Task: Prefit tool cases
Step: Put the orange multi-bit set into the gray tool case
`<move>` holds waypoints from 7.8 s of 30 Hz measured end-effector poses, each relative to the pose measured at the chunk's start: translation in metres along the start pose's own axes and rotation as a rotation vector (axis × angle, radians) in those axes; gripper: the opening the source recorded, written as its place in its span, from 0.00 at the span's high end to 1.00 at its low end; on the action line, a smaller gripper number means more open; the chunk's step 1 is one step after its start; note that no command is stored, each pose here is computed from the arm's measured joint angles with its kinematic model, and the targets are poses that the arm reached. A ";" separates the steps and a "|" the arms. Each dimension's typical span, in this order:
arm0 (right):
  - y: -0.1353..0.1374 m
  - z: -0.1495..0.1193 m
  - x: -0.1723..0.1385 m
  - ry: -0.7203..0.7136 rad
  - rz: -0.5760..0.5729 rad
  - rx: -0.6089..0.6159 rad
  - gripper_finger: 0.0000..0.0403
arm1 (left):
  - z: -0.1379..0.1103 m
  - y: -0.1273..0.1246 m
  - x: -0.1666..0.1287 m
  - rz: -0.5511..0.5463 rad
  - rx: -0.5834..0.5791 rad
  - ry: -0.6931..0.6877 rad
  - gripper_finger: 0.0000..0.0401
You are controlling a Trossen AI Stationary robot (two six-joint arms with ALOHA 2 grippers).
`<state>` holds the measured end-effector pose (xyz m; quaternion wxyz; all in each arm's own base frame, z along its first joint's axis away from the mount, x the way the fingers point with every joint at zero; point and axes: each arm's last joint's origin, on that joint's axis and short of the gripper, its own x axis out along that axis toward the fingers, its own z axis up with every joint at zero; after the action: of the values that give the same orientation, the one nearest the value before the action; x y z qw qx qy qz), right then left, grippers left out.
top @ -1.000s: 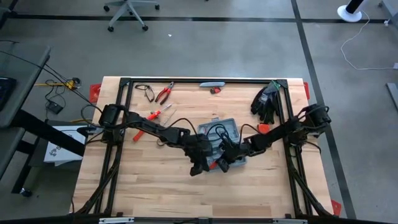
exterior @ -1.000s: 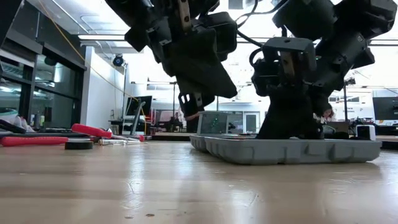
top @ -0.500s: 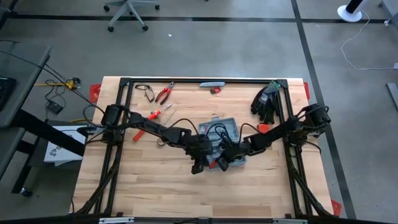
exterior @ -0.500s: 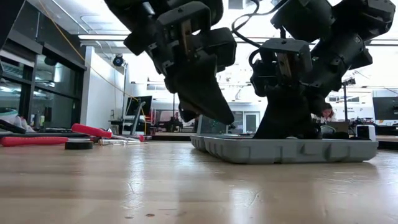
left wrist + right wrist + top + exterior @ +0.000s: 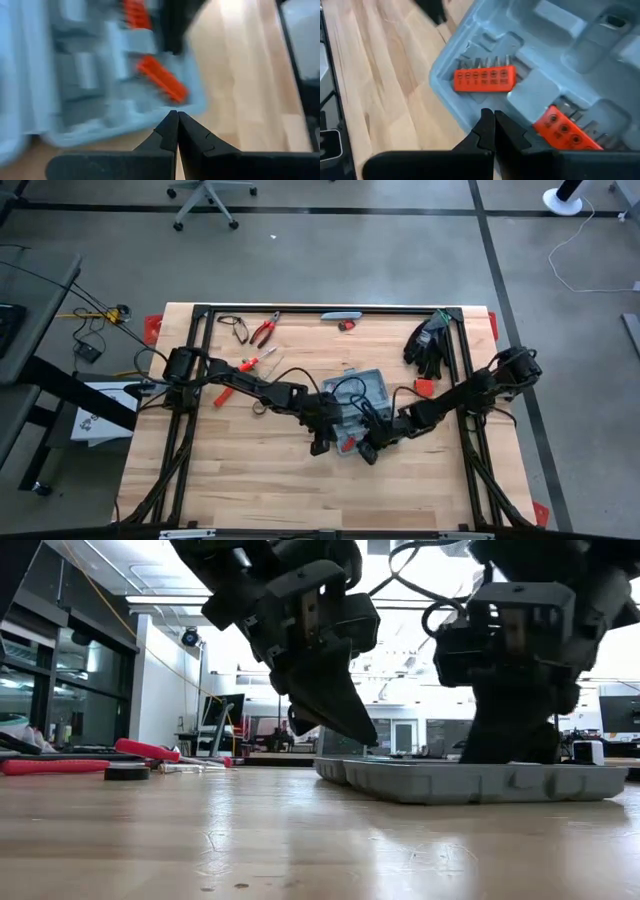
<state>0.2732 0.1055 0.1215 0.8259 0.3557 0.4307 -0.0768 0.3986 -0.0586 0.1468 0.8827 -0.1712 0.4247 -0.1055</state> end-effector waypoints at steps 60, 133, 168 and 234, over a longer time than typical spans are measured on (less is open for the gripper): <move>-0.010 0.019 0.006 0.134 0.138 -0.046 1.00 | 0.010 0.033 0.001 -0.198 -0.324 0.013 0.98; 0.004 0.016 0.011 0.060 0.232 -0.088 1.00 | -0.002 0.020 0.021 -0.087 -0.242 -0.008 0.57; -0.009 0.001 -0.019 -0.088 0.124 -0.006 1.00 | 0.006 0.036 0.015 -0.150 -0.256 -0.023 0.57; -0.006 0.049 0.027 0.041 0.059 -1.113 0.73 | -0.004 0.001 -0.034 0.013 -0.225 0.028 0.57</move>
<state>0.3194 0.0741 0.1167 0.8824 -0.1208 0.4121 0.1922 0.3744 -0.0477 0.1685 0.8525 -0.2648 0.4474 -0.0536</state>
